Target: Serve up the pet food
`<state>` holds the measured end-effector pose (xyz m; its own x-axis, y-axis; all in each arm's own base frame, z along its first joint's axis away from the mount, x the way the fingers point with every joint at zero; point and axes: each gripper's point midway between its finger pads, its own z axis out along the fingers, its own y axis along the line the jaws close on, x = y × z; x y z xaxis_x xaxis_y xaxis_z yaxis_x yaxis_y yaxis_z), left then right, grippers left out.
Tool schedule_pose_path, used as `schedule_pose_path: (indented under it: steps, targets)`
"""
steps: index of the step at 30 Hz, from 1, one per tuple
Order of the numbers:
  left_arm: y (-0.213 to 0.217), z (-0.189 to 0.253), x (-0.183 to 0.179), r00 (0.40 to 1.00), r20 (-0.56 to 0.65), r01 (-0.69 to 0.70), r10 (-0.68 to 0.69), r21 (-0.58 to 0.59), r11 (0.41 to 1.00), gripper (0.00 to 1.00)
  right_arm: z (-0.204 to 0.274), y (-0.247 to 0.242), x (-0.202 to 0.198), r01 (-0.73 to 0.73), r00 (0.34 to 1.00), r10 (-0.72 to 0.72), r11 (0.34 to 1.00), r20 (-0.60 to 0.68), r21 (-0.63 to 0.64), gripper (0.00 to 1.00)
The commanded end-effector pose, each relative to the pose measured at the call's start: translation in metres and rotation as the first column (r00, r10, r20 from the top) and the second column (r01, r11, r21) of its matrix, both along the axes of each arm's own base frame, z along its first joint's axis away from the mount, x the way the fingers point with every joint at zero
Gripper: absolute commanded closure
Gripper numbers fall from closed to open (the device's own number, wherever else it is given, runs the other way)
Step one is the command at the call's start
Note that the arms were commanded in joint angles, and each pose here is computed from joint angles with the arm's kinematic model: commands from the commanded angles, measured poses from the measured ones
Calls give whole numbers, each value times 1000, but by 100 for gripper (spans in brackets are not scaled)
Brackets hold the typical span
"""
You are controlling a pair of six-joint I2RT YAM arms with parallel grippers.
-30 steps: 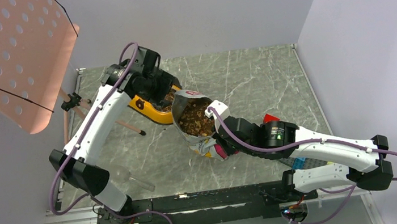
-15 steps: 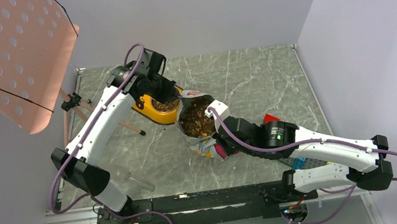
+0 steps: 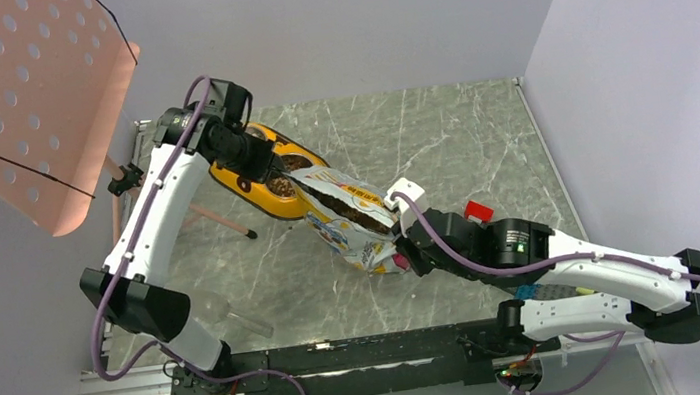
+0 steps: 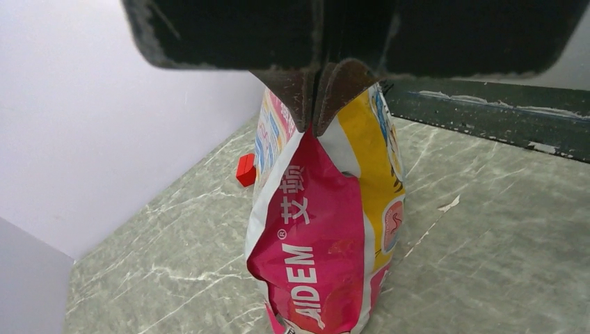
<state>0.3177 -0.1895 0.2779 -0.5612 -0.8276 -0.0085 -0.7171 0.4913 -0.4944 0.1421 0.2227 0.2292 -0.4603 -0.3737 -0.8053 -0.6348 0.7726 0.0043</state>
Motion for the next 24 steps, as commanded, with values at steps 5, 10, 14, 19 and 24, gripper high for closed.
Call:
schedule_pose_path:
  steps: [5, 10, 14, 19, 24]
  targets:
    - [62, 50, 6, 963, 224, -162, 149, 39, 986, 100, 26, -25, 4, -15, 995, 17, 1000, 99, -22, 100]
    - [55, 45, -9, 961, 251, -115, 117, -23, 993, 100, 33, -19, 2, -67, 991, 69, 997, 112, -24, 100]
    - [36, 33, -26, 966, 244, -49, 78, -123, 991, 62, 35, -15, 2, -89, 989, 93, 995, 116, -38, 100]
    - [10, 44, -46, 963, 270, 43, 4, -170, 984, 28, 31, -9, 2, -101, 989, 106, 994, 105, -49, 100]
    - [-5, 51, -63, 975, 219, 67, -27, -180, 981, 17, 30, -2, 2, -117, 988, 121, 992, 98, -45, 100]
